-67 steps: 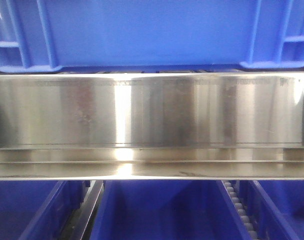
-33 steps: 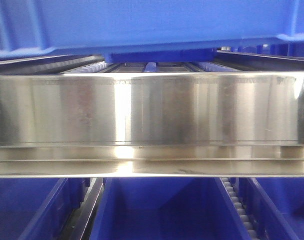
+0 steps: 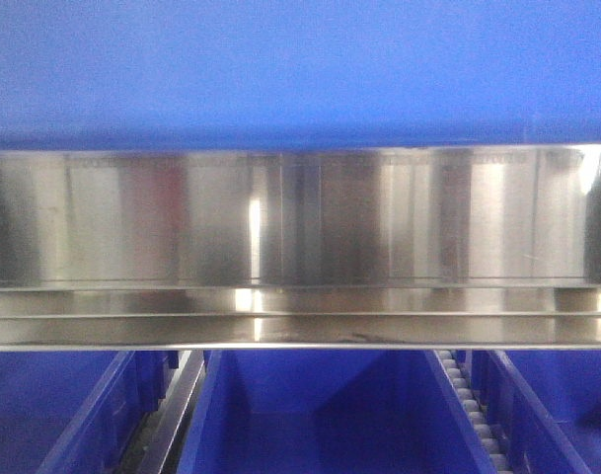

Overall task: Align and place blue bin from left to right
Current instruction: 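Lift the large blue bin up off the rack with both grippers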

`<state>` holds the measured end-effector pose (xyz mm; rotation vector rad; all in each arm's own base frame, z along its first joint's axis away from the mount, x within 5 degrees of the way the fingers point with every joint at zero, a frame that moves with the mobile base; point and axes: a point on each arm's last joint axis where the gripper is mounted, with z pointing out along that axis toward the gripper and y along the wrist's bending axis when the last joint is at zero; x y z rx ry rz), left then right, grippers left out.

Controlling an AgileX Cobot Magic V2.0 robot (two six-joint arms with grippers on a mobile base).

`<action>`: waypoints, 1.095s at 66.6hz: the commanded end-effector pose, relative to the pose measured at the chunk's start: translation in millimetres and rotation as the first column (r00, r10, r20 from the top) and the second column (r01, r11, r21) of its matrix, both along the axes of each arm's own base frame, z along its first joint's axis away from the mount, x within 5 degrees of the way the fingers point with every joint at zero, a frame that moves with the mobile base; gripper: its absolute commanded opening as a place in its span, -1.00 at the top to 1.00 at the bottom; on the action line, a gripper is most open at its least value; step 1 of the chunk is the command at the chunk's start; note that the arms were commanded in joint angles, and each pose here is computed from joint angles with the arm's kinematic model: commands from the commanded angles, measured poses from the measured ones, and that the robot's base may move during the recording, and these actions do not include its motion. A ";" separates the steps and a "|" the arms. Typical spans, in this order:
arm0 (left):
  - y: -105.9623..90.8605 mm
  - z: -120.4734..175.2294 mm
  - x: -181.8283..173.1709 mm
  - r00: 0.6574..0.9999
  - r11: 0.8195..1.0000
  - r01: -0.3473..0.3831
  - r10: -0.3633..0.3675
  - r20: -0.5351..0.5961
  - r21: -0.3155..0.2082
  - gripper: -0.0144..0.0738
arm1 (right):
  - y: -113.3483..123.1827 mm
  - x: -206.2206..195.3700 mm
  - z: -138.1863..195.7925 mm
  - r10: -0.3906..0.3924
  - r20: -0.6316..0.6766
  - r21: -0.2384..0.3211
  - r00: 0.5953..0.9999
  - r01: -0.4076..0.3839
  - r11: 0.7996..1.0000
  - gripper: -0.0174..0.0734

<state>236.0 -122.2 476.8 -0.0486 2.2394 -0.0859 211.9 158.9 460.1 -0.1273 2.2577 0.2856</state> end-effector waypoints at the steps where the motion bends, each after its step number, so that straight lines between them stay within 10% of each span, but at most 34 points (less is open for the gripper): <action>1: 2.6 9.9 -14.4 0.994 0.999 0.024 -0.021 0.104 -0.026 0.92 | -7.8 -9.8 13.5 -0.006 0.125 0.035 0.992 0.001 0.999 0.79; 73: 3.4 0.2 -23.8 0.993 1.000 0.016 -0.014 0.115 -0.011 0.92 | -13.3 -29.5 0.9 0.020 0.137 0.011 0.990 -0.022 1.000 0.79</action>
